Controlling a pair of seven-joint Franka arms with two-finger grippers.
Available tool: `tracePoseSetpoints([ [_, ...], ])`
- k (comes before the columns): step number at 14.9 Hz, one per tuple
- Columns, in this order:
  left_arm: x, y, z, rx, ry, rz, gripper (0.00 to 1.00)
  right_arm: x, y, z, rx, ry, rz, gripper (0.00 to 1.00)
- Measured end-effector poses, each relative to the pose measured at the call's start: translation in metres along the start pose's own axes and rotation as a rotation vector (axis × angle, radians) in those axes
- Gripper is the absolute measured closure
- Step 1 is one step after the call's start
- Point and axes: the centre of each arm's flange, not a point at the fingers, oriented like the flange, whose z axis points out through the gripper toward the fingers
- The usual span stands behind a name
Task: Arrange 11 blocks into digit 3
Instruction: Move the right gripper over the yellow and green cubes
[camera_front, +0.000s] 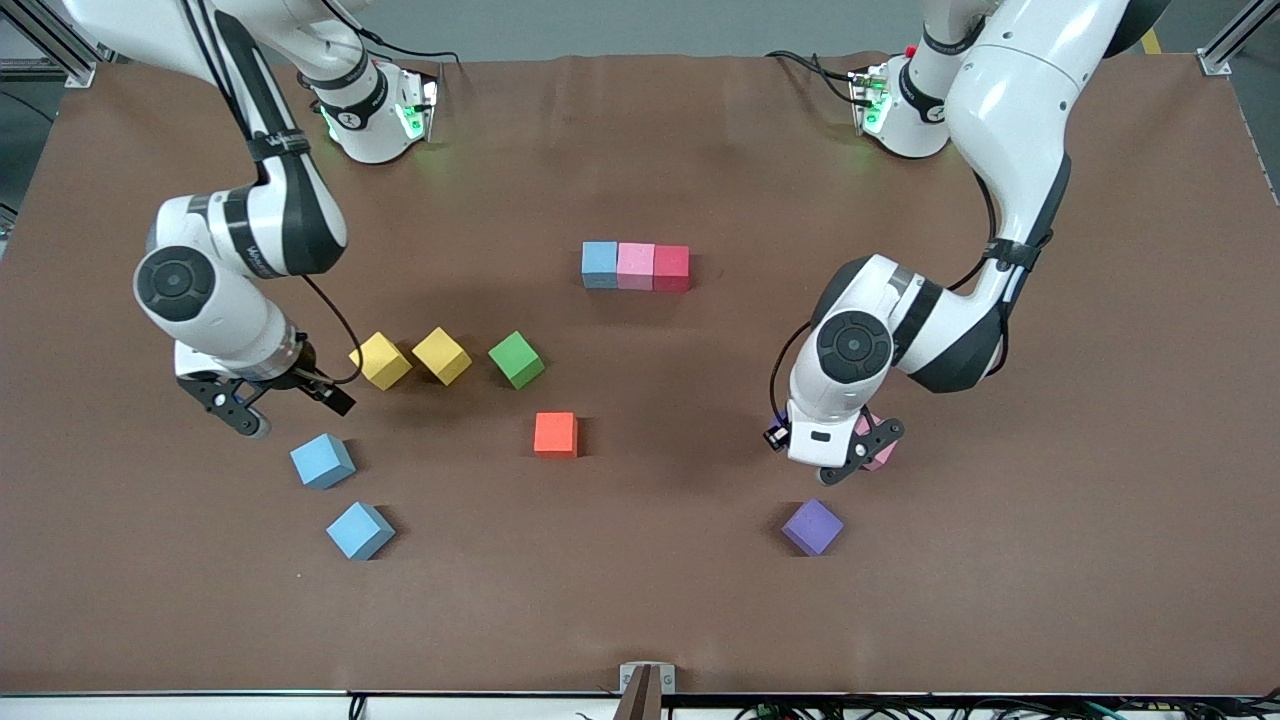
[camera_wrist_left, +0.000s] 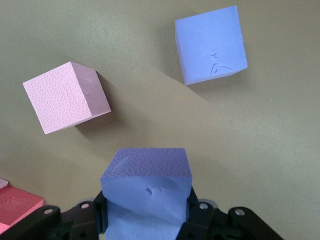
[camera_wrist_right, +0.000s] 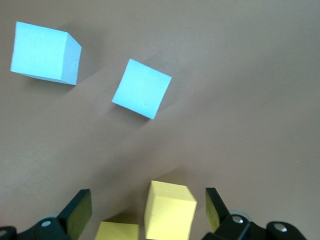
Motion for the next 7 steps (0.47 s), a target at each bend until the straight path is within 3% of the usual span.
tracePoseSetpoints([
  [7,-0.0007,-0.0001,0.0022,0.004,-0.003,0.001,0.44,0.0053,0.0061,-0.0073,-0.015,-0.016,-0.029,0.00],
])
